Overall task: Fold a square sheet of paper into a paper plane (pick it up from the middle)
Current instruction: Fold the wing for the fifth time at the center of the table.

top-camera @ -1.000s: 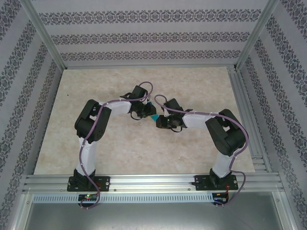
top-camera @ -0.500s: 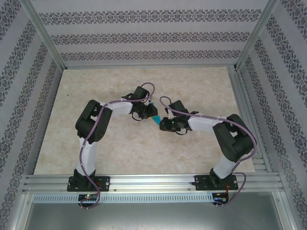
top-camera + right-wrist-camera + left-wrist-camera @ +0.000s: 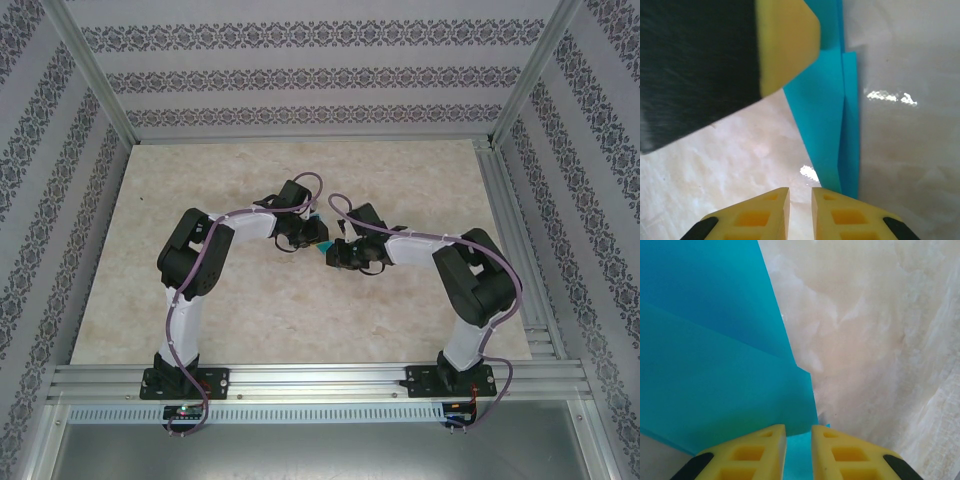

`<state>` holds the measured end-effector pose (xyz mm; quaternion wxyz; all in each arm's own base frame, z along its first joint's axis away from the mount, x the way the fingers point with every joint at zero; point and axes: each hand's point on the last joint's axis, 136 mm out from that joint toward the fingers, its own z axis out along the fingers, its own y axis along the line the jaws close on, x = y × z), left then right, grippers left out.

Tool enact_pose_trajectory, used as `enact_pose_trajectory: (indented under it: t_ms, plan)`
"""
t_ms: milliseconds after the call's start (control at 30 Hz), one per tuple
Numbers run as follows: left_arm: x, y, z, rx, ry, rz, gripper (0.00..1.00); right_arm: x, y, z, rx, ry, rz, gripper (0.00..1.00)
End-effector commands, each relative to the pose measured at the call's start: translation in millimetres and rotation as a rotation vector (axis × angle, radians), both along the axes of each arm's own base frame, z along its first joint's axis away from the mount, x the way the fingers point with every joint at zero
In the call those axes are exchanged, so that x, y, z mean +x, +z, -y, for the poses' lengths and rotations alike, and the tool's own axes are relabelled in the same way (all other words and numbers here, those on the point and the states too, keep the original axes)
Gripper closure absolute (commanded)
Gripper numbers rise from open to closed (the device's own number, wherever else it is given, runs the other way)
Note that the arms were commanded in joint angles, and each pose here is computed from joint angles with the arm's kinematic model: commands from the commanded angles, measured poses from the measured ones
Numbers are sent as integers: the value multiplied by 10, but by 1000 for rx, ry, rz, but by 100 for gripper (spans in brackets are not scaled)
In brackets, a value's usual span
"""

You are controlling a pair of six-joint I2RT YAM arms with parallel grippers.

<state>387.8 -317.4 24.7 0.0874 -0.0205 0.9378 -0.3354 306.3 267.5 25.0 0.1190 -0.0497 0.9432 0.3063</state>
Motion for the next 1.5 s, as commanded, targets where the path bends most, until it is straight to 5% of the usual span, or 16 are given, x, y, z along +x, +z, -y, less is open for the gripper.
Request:
enact_pose_trajectory:
  t_ms: [0, 733, 1467]
  plan:
    - [-9, -206, -100, 61, -2, -22, 77, 0, -106, 80, -8, -29, -35, 81]
    - [310, 31, -202, 40, -66, 113, 73, -295, -593, 483, -111, -96, -181, 83]
    - [499, -216, -508, 108, -69, 119, 72, -366, -657, 539, -132, -98, -201, 83]
